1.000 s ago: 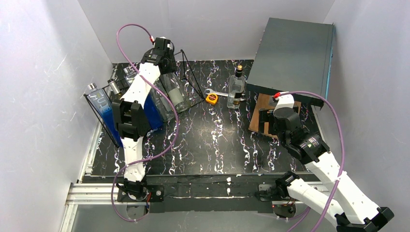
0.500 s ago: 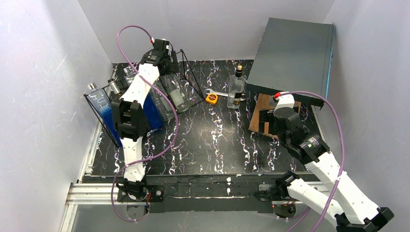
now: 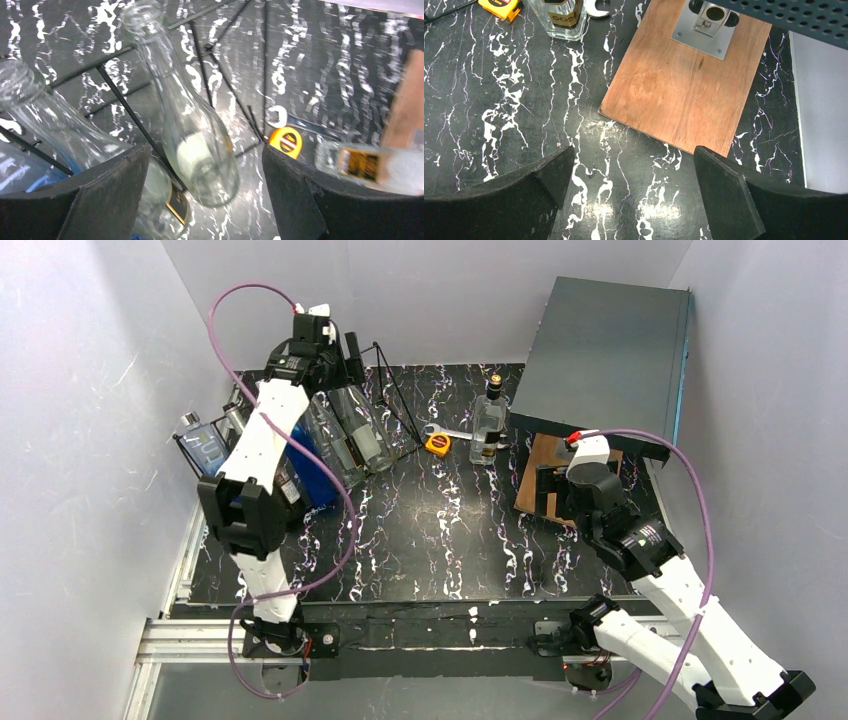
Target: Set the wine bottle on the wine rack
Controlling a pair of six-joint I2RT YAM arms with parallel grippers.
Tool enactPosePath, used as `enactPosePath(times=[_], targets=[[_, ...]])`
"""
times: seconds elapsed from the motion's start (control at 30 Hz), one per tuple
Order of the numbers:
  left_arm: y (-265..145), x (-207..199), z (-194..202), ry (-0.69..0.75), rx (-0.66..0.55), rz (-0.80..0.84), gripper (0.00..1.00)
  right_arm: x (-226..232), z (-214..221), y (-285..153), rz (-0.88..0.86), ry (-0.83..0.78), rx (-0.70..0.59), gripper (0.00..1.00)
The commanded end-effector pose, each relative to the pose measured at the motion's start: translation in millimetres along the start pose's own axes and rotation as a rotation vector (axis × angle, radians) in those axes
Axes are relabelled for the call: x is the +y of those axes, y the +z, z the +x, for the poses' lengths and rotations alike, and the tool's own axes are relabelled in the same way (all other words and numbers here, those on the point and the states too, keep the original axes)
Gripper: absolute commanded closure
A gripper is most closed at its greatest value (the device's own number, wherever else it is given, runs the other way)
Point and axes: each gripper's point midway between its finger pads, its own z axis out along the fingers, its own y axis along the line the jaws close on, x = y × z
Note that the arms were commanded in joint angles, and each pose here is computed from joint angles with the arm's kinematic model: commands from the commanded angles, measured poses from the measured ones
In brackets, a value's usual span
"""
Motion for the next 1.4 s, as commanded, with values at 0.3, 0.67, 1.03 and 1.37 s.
enactPosePath(times=[0.3, 0.67, 1.03, 1.37], targets=[[-174.2, -92.7, 22.1, 0.078, -0.121, 0.835, 0.15, 5.5, -15.1, -1.4, -0.035, 0.016, -0.055, 0.02], [-210.7, -110.0, 71.4, 0.056, -0.026, 1.127, 0.11, 12.6, -11.2, 6.9, -0.036, 0.0, 0.009, 0.02], [-199.2, -106.7, 94.1, 0.072, 0.007, 1.156, 0.11, 54.6, -61.2, 26.3, -0.133, 0.062, 0.016, 0.01], [-194.9, -99.0, 113.2, 0.078, 0.003, 1.121, 0.1, 79.6, -139.7, 57.6, -0.143, 0.053, -0.062, 0.02]])
